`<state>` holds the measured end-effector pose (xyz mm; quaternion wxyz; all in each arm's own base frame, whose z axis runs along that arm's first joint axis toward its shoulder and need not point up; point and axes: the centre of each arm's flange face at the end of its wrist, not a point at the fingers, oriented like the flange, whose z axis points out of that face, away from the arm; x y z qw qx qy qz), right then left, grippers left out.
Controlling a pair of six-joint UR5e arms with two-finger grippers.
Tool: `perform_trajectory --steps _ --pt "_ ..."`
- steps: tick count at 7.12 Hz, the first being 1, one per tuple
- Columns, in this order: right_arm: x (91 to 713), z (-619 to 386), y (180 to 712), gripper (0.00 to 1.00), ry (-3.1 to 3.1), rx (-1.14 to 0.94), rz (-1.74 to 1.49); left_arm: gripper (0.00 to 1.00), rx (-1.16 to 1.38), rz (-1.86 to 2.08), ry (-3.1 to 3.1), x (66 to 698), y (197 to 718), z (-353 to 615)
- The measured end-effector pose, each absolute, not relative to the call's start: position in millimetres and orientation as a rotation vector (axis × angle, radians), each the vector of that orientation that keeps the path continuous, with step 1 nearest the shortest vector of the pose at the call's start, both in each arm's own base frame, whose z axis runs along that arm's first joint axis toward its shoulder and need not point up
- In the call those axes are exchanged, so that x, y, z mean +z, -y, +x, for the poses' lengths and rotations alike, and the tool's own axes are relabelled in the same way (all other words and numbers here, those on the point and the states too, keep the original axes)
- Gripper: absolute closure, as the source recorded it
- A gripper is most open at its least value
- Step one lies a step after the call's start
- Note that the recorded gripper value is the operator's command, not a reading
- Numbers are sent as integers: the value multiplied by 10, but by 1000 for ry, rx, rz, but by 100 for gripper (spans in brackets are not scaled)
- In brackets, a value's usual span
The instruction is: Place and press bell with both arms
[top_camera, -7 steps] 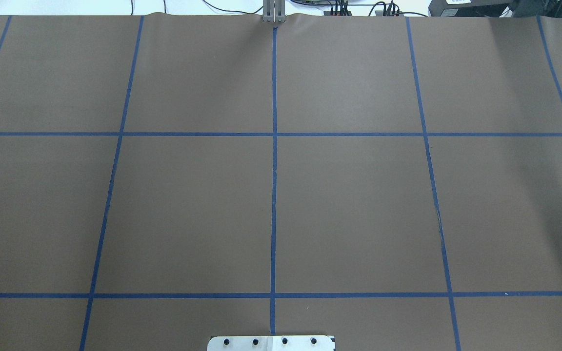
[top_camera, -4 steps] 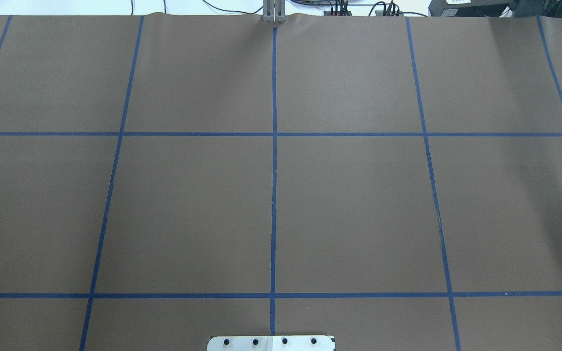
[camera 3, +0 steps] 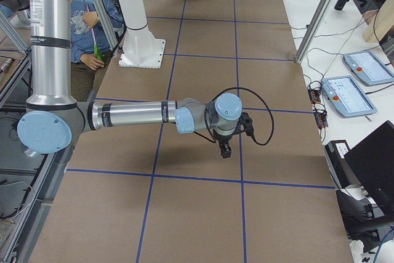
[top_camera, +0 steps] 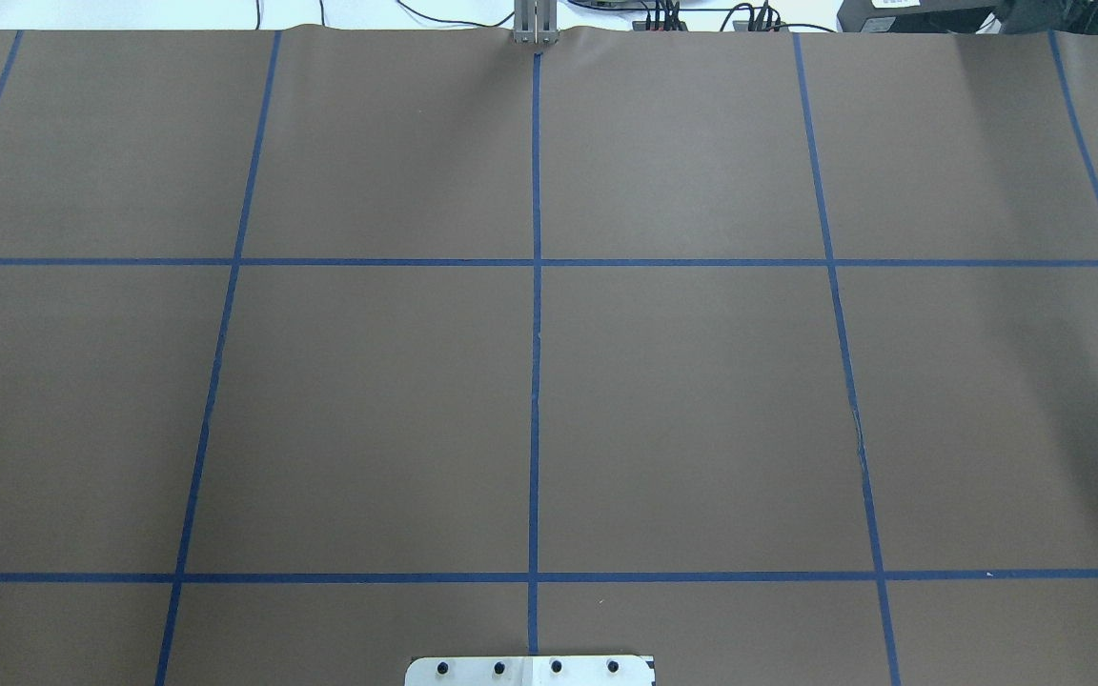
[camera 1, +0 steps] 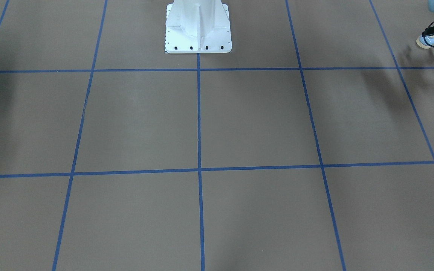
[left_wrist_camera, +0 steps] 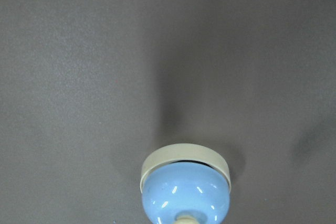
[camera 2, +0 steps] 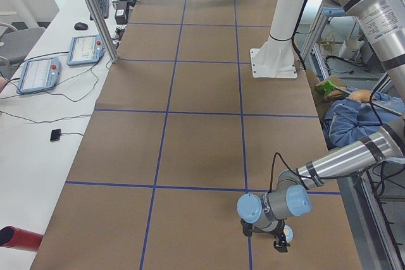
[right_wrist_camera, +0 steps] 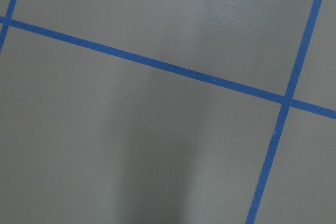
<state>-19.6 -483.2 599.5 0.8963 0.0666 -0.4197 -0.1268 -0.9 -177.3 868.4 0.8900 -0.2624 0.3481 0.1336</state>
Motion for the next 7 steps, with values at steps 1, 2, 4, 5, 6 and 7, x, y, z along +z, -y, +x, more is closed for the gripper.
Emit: perform_trajectory --steps 1,2,4,5,6,7 --pt "5995 -224 4830 0 870 -268 136 1 286 -551 -719 8702 1792 21" --pt "5992 -244 4829 0 871 -272 134 1 292 -557 -719 8723 1793 41" --pt "5988 -274 4829 0 871 -278 132 1 294 -563 -725 8758 1776 51" --pt "5984 -291 4831 0 871 -282 132 1 294 -564 -731 8764 1790 64" --pt "5981 -304 4832 0 872 -285 132 1 297 -557 -740 8756 1834 91" --pt "5978 -316 4832 0 872 -288 132 1 299 -546 -756 8743 1883 124"
